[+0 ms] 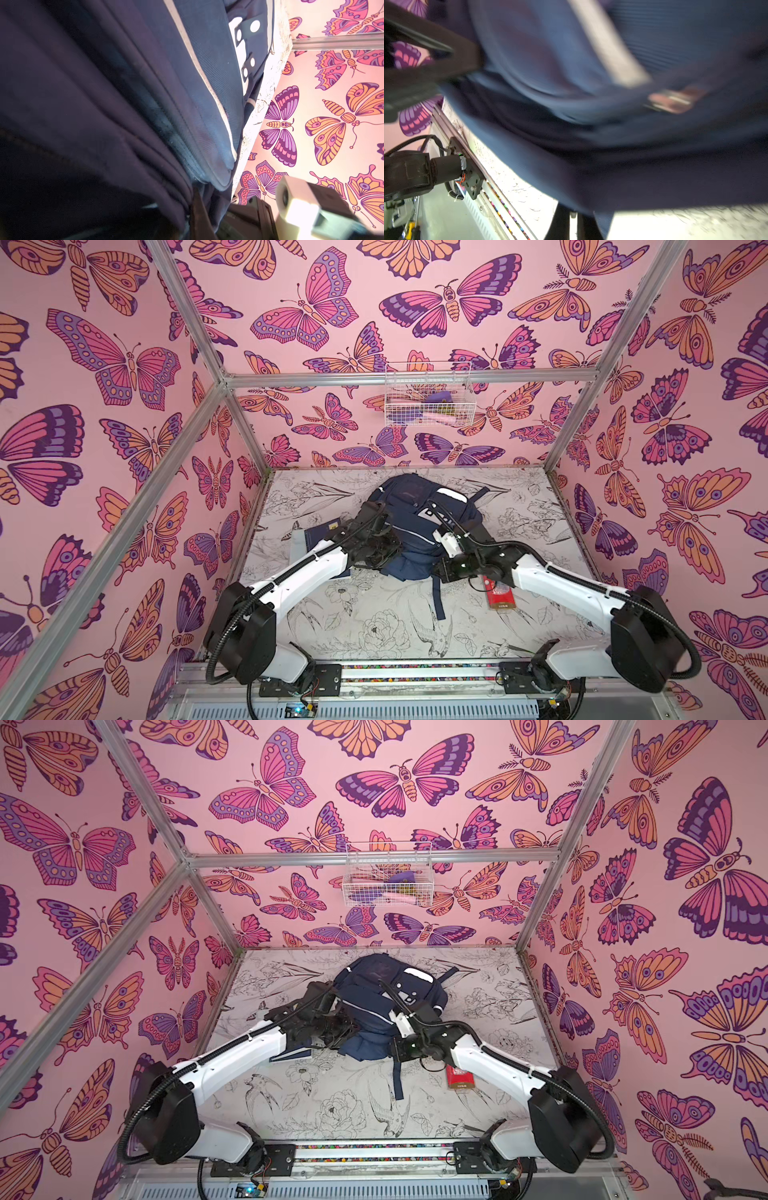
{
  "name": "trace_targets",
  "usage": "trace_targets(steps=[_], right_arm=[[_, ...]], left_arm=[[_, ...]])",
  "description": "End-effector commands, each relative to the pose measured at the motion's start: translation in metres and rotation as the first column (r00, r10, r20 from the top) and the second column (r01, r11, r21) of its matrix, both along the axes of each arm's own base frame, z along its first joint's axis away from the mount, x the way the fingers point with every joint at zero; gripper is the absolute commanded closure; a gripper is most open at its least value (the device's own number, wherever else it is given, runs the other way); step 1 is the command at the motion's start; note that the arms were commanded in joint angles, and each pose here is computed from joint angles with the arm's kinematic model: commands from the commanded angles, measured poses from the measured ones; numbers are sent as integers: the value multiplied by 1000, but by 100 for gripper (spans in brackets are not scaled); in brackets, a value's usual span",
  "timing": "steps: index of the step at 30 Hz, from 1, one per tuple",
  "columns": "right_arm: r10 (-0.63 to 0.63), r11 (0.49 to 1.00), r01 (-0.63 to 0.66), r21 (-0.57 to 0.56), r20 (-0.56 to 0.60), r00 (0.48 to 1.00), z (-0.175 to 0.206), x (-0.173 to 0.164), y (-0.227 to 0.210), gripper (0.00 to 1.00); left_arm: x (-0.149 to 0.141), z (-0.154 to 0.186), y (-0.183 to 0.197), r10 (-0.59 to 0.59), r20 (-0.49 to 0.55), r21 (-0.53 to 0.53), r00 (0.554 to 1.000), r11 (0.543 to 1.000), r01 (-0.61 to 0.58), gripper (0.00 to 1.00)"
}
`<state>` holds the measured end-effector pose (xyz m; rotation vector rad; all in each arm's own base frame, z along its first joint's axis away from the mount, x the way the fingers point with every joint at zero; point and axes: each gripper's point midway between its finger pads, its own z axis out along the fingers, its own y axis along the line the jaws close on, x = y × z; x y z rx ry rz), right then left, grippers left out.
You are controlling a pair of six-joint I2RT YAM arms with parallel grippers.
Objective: Pack books, pencil case, and school supplies into a backpack
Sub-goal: Unzip the student bag at the center of the table.
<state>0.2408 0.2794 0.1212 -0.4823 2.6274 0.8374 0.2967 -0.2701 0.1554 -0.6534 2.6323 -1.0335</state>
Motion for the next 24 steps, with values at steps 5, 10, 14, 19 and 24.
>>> trace_targets(steps=[5, 10, 14, 19, 24], right_arm=[[-15, 991, 1, -131, -107, 994, -1, 2, 25, 100], [-71, 980, 40, -192, -155, 985, -9, -5, 1, 100], [-71, 982, 36, -185, -188, 980, -2, -17, -5, 100], [-92, 978, 48, -201, -211, 973, -7, -18, -6, 100], [-83, 979, 39, -198, -219, 972, -7, -18, -3, 100]], left_arm=[[2, 7, -32, 2, 73, -166, 997, 986, 11, 88], [12, -2, 38, 140, 94, -96, 986, 987, -131, 24], [15, -15, 90, 184, 70, 26, 980, 982, -186, 14], [17, -45, 100, 178, -23, 57, 984, 983, -176, 18], [25, -71, 93, 156, -96, 72, 983, 986, -149, 30]])
